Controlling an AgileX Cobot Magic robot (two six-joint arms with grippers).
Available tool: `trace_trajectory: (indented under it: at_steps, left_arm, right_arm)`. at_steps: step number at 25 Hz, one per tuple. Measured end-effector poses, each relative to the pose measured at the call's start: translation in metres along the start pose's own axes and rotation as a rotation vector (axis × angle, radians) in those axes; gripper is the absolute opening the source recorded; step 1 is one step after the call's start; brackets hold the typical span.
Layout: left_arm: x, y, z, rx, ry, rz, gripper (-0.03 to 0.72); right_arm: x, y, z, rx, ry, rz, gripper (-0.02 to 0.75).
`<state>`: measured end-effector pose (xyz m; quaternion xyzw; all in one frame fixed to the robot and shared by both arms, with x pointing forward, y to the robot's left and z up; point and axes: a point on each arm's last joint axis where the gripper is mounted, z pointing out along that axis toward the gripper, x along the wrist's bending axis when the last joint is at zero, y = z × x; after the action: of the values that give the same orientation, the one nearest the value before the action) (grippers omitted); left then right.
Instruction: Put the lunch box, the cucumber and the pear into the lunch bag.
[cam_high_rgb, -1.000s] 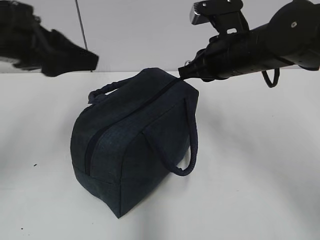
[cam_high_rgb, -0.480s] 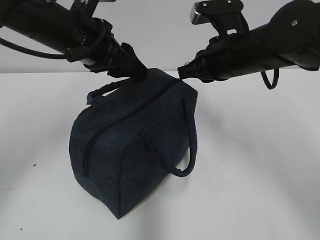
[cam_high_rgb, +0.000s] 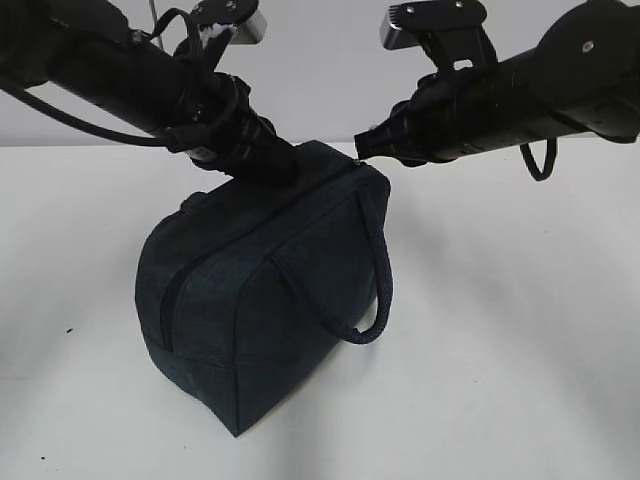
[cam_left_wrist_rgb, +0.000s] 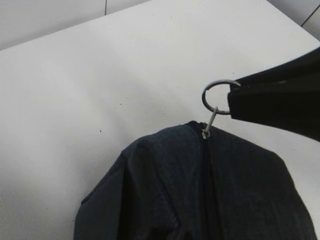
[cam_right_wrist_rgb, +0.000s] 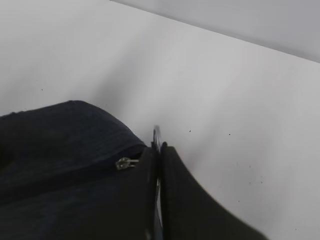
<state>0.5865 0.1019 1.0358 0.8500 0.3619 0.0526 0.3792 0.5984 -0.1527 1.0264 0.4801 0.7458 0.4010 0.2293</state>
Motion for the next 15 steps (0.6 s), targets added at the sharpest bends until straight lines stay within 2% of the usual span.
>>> trace_trajectory:
  at_steps: [5,7,9,12,14,15]
  left_arm:
    - [-0.007,0.008,-0.021,-0.036,0.025,0.050,-0.004]
    - [-0.011,0.010,-0.030,-0.057,0.032,0.063,-0.006]
    - [-0.012,0.012,-0.035,-0.076,0.042,0.067,-0.006]
    - [-0.011,0.013,-0.035,-0.080,0.046,0.066,-0.009]
    - [-0.010,0.013,-0.035,-0.079,0.049,0.065,0.019]
    - [-0.009,0.013,-0.036,-0.081,0.051,0.060,0.067]
  right_arm:
    - [-0.018,-0.013,0.017,0.046,-0.023,0.112,0.006]
    - [-0.036,-0.025,0.028,0.096,-0.038,0.195,0.006]
    - [-0.048,-0.038,0.037,0.156,-0.030,0.279,0.006]
    - [-0.050,-0.044,0.041,0.193,-0.003,0.337,0.006]
    - [-0.051,-0.039,0.040,0.189,0.021,0.336,0.012]
    - [-0.051,-0.036,0.040,0.187,0.039,0.319,0.027]
